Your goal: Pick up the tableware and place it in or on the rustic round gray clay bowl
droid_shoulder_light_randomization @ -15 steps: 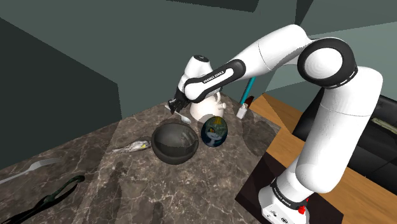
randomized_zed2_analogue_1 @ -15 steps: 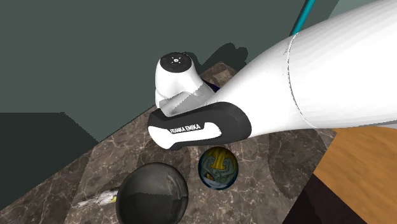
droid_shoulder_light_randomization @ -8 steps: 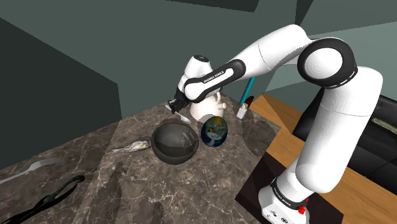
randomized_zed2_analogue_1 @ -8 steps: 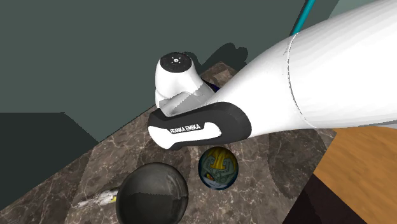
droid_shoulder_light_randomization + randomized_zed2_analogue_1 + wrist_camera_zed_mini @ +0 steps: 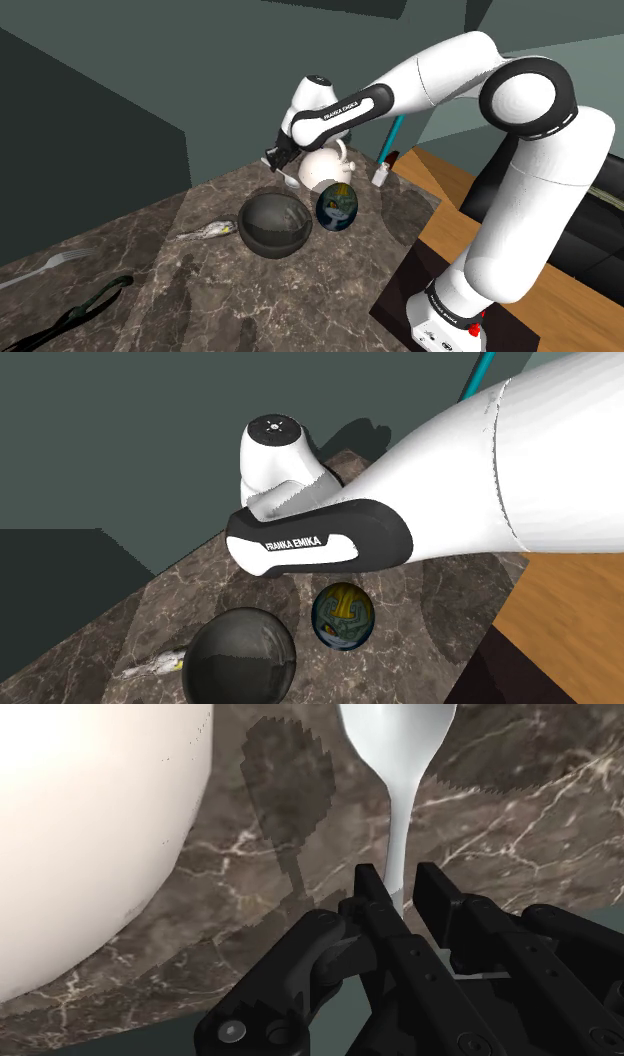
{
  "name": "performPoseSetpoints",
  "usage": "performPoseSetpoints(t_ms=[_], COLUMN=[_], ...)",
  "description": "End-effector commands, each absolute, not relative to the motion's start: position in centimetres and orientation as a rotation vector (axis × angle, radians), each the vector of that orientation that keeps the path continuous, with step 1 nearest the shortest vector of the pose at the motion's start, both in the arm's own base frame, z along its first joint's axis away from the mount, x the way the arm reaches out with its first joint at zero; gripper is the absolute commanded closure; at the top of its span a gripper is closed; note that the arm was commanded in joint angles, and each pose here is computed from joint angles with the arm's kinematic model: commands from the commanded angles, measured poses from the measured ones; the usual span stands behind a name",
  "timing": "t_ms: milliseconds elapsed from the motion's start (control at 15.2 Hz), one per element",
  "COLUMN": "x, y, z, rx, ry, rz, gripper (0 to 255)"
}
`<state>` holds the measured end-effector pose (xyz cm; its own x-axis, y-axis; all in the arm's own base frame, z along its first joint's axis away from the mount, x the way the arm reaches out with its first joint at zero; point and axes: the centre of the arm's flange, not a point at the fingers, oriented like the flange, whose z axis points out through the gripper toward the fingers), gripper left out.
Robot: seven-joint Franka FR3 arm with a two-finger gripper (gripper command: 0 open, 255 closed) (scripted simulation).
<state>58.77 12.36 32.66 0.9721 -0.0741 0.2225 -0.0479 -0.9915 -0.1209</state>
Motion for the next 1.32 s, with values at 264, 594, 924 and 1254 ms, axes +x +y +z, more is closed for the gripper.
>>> performPoseSetpoints(t_ms=[264, 594, 924, 1254], x=[58.7, 58.7, 58.7, 58.7], y=[12.5, 12.5, 12.5, 12.5], z=[35.9, 38.6, 41.2, 43.8], rx=[-3.005, -3.005, -3.005, -3.005], ry=[0.093, 0.093, 0.093, 0.093], rz=[-0.345, -0.345, -0.345, -0.345], gripper=[255, 255, 255, 255])
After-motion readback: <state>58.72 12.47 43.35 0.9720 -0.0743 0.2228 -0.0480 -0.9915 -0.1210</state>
